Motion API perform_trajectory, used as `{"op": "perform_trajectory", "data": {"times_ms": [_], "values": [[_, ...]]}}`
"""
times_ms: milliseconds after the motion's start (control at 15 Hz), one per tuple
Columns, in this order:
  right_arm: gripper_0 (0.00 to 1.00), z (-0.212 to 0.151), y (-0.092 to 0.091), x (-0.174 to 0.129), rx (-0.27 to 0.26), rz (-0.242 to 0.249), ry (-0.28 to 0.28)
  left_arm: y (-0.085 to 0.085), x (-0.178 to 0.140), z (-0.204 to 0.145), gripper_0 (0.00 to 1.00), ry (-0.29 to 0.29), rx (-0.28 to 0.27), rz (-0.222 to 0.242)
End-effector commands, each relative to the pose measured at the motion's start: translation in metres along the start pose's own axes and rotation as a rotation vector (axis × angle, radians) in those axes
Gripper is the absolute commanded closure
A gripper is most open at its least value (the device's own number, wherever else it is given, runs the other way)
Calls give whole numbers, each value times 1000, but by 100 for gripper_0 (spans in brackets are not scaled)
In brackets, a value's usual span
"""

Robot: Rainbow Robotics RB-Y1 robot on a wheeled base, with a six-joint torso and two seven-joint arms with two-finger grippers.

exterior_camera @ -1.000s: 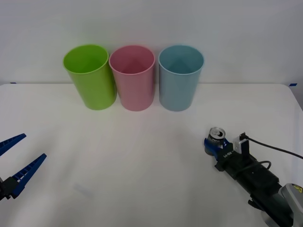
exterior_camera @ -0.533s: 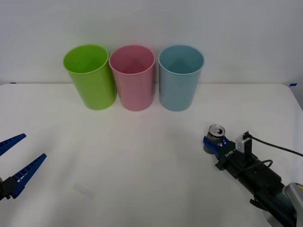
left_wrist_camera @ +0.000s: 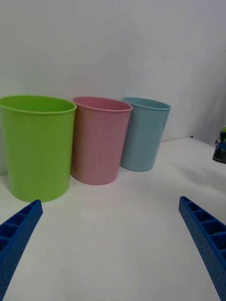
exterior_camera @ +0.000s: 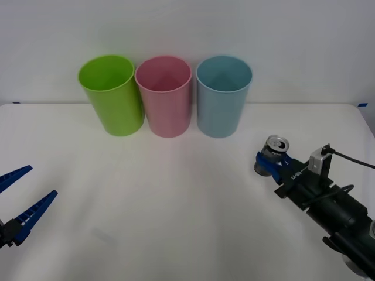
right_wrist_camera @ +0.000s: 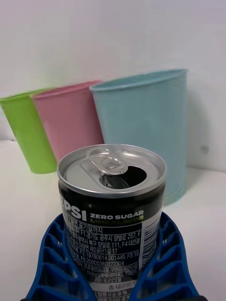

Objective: Grasp the object on the table and drop it into the matching bin: aluminum can to the light blue bin, PET bottle to the pink bin.

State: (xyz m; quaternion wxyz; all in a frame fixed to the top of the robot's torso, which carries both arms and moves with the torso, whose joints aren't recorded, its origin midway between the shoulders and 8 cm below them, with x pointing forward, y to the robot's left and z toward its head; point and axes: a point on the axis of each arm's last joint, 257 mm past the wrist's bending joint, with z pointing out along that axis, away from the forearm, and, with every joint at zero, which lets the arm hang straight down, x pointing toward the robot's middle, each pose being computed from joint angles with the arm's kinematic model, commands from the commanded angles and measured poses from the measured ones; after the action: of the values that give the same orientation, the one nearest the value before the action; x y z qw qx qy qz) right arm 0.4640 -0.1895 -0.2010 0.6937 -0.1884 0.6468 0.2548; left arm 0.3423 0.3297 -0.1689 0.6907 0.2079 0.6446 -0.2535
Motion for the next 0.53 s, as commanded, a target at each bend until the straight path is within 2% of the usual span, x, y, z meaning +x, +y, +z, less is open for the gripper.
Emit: {"op": "perform_trajectory", "data": {"times_ms": [67, 333, 533], "values": [[100, 7, 12, -32, -41, 41, -39, 0, 0, 0, 0, 0, 0, 0], [100, 25, 27, -88, -105, 112, -111, 0, 0, 0, 0, 0, 0, 0], [100, 49, 27, -123, -136, 130, -148, 0, 0, 0, 0, 0, 0, 0]]}}
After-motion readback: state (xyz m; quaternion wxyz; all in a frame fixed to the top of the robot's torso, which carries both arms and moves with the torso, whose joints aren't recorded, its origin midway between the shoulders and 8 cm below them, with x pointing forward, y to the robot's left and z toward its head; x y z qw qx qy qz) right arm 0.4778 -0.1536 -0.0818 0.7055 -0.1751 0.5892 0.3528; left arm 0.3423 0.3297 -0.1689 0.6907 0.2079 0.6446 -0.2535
